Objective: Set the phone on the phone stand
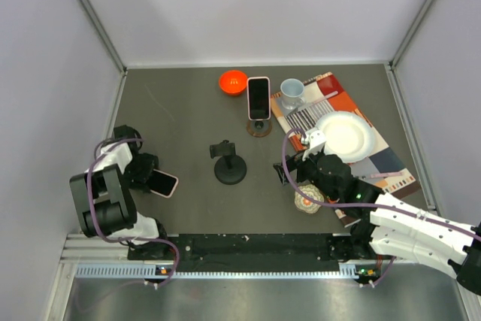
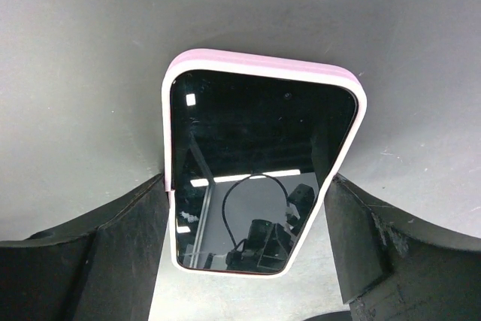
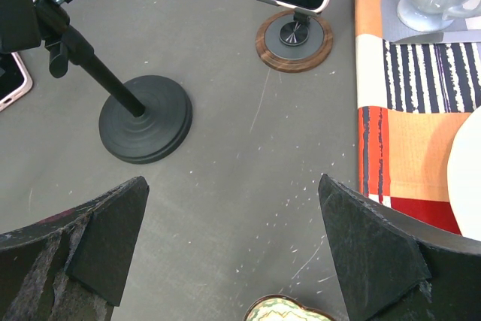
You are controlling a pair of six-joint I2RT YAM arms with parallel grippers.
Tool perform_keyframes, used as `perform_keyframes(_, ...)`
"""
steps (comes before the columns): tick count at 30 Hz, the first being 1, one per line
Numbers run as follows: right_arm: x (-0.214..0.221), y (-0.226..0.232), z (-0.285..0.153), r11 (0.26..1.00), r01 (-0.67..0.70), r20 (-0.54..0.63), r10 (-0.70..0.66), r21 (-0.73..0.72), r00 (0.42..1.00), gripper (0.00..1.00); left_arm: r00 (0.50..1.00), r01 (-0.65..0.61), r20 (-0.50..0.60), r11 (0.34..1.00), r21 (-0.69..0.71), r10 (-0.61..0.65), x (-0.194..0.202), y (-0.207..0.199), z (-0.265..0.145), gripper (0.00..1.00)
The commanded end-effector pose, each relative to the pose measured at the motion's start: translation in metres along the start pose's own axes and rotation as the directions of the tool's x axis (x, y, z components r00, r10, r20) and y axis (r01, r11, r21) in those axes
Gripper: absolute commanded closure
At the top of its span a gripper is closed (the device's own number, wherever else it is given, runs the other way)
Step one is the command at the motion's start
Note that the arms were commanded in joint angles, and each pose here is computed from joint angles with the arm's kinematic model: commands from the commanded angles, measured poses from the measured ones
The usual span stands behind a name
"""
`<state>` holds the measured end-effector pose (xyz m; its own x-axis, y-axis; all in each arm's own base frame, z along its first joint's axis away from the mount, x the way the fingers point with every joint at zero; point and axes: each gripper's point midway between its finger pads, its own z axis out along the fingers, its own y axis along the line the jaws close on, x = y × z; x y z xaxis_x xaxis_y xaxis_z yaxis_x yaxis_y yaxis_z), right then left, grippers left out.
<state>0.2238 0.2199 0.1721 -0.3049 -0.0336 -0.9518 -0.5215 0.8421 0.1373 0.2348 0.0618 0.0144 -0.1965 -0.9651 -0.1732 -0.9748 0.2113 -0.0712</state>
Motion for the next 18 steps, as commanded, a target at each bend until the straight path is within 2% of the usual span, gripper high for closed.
perform_keyframes(1,-0.015,0.001,0.003,1.000,-0.015,0.045,0.015,0.001,0.999,0.04,0.998,0.009,0.058,1.000,-0.011,-0.008,-0.002,0.016,0.010,1.00)
perform_keyframes(6,-0.013,0.001,0.005,1.000,-0.007,0.019,0.007,0.005,1.000,0.04,0.993,-0.002,0.120,0.999,0.034,-0.002,-0.009,0.021,-0.012,1.00)
perform_keyframes(12,-0.011,0.002,0.006,1.000,0.001,-0.011,-0.001,0.001,1.000,0.04,0.985,-0.034,0.172,0.983,0.181,0.002,-0.012,0.010,-0.045,1.00)
perform_keyframes(18,-0.012,0.004,0.005,1.000,0.006,-0.044,-0.006,0.000,0.999,0.03,0.965,-0.106,0.264,0.917,0.386,0.001,-0.016,-0.007,-0.083,1.00)
